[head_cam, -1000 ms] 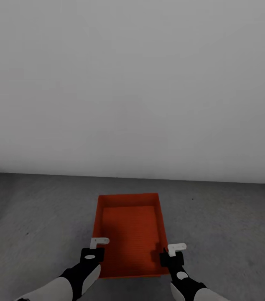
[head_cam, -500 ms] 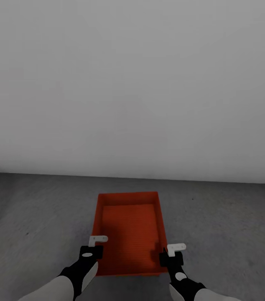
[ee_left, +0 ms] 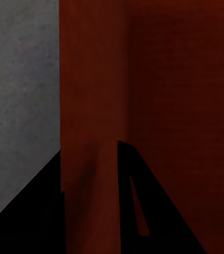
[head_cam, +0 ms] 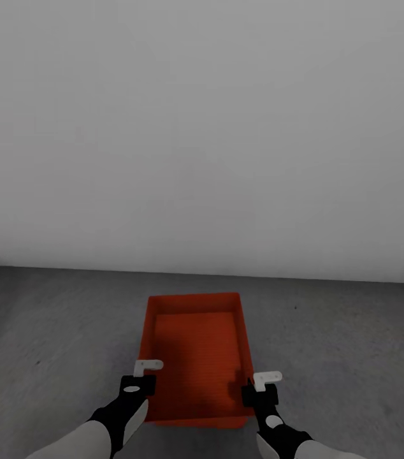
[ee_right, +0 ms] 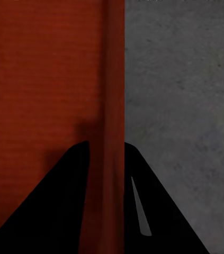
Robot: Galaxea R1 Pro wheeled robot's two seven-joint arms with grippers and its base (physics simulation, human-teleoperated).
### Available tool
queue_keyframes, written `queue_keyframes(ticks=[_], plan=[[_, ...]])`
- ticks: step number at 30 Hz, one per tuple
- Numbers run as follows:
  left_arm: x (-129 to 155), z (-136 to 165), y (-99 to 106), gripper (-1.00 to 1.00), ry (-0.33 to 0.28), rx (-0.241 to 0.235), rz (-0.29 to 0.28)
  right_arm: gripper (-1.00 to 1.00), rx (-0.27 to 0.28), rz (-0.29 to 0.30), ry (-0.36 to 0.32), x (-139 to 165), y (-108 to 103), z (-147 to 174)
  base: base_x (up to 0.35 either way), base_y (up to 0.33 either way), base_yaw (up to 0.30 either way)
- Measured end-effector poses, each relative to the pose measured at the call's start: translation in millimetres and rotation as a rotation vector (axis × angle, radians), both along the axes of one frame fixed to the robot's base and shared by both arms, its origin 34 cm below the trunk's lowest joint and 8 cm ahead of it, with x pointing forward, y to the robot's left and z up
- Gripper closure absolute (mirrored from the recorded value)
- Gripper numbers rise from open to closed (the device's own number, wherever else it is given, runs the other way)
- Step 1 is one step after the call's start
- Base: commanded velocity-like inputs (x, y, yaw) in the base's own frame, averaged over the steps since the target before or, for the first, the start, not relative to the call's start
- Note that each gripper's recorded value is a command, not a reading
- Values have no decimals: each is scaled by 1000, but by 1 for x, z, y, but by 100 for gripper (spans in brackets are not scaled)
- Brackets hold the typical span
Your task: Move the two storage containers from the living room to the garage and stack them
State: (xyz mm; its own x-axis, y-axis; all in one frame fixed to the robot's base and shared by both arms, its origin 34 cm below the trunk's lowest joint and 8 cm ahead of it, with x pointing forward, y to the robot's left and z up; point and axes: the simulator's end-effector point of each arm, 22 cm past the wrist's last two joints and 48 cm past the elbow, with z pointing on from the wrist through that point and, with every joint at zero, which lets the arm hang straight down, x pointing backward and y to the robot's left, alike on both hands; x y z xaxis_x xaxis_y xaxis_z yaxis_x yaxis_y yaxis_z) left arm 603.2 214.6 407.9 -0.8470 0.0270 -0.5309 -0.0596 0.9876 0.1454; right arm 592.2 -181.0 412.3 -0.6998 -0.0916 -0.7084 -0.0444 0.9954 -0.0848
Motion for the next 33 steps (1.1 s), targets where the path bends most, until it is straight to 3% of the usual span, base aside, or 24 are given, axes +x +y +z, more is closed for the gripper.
queue_keyframes(ticks=[8,18,33], plan=[[4,2,0,100,-9,2,-5,100,1,-5,-9,2,0,2,7,0,-11],[8,5,0,100,-20,6,-13,100,2,-13,-20,3,0,3,0,0,-153],[8,5,0,100,-20,5,-12,100,1,-12,-20,3,0,4,0,15,-8]])
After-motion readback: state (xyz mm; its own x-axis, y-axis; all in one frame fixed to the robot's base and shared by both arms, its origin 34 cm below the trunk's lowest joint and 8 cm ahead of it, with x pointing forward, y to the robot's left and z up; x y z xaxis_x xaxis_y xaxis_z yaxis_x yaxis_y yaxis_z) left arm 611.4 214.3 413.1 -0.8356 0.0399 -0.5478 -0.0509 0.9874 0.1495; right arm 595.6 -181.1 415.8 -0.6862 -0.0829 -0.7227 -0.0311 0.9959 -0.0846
